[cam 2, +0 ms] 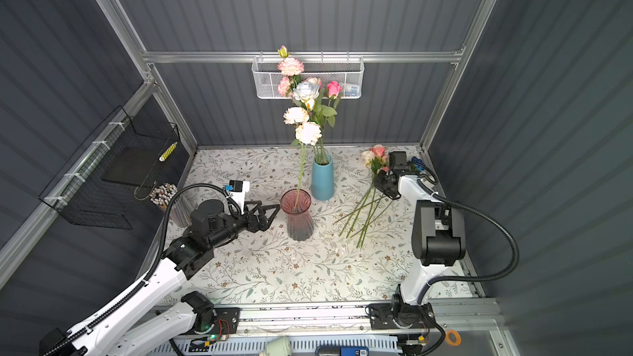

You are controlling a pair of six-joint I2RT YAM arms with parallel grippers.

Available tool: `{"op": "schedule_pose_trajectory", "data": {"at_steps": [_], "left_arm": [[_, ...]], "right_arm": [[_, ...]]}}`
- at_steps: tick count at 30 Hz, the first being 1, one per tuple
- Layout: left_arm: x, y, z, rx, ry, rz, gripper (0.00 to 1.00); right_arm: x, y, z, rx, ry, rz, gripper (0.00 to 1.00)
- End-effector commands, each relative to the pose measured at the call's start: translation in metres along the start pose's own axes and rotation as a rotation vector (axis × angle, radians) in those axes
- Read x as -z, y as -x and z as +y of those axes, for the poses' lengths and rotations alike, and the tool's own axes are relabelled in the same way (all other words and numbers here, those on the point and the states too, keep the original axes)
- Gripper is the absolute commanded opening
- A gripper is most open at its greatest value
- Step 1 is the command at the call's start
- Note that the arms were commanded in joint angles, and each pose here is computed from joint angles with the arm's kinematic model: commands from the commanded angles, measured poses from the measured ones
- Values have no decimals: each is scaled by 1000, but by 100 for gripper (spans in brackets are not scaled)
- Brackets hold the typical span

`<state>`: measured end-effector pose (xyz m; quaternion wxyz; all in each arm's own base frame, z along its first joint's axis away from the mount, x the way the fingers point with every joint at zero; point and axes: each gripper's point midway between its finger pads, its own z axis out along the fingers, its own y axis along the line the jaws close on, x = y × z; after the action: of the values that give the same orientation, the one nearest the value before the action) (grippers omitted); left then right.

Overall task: Arrange flowers in a vase
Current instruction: Pick up the flower from the flowers.

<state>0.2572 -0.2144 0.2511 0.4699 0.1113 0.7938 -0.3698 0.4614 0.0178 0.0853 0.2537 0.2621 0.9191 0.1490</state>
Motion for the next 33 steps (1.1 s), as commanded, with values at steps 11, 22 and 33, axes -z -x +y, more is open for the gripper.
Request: {"op": "schedule_pose_trajectory", "data": {"at_steps": [11, 22, 33], "left_arm": [[-11, 6, 3, -21, 24, 4, 99], [-15, 3, 8, -30, 45, 17, 99], [-17, 8, 5, -4, 36, 18, 99]], "right_arm": [[-54, 8, -1, -2, -59, 123, 34], [-69, 7, -6, 10, -71, 133, 15], [-14, 25, 24, 25, 56, -8, 5]]}}
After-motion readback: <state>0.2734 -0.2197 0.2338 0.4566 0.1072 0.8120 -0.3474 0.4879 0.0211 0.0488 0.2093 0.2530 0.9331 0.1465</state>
